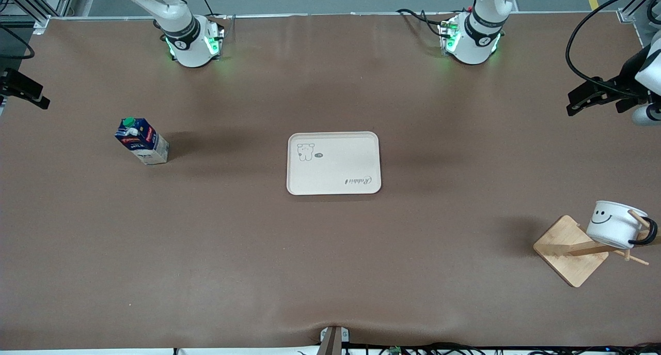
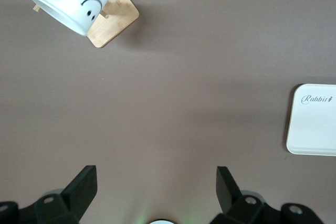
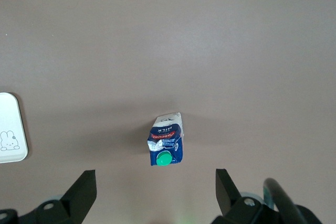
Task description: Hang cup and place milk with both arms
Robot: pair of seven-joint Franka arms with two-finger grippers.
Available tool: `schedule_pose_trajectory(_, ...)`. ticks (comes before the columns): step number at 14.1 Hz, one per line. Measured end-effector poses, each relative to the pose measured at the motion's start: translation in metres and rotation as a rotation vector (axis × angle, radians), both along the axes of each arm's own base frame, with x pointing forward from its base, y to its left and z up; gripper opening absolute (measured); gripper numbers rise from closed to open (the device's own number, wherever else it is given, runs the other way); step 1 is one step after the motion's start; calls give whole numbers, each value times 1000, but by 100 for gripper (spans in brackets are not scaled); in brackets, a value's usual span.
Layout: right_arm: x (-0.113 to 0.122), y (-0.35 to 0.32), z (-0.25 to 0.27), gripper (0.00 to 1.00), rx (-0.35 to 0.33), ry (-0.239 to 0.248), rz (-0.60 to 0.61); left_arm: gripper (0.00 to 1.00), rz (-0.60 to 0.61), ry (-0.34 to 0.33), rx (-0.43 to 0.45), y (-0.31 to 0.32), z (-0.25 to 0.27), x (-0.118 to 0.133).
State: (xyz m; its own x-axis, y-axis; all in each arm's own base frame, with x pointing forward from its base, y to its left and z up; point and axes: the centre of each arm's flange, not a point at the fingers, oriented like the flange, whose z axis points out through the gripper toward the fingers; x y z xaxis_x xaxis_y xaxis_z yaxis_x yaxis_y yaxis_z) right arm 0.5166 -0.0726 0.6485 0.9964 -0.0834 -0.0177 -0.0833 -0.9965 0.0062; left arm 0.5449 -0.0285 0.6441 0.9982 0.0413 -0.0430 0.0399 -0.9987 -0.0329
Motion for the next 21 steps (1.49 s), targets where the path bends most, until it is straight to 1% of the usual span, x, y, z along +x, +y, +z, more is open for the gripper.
schedule_pose_trajectory(8, 0, 0, 0, 100, 0, 0, 0, 100, 0, 17, 1, 0, 0, -3)
schedule_pose_trajectory(13, 0, 0, 0, 100, 0, -1, 0, 100, 9, 9, 2, -1, 6, -7)
schedule_pose_trajectory(15, 0, 0, 0, 100, 0, 0, -1, 100, 37, 8, 5, -11, 6, -7)
schedule_pose_trajectory(18, 0, 0, 0, 100, 0, 0, -1, 100, 36, 6, 11, -33, 6, -10)
schedule_pose_trajectory(21, 1, 0, -1, 100, 0, 1, -1, 100, 36, 6, 10, -29, 6, -9)
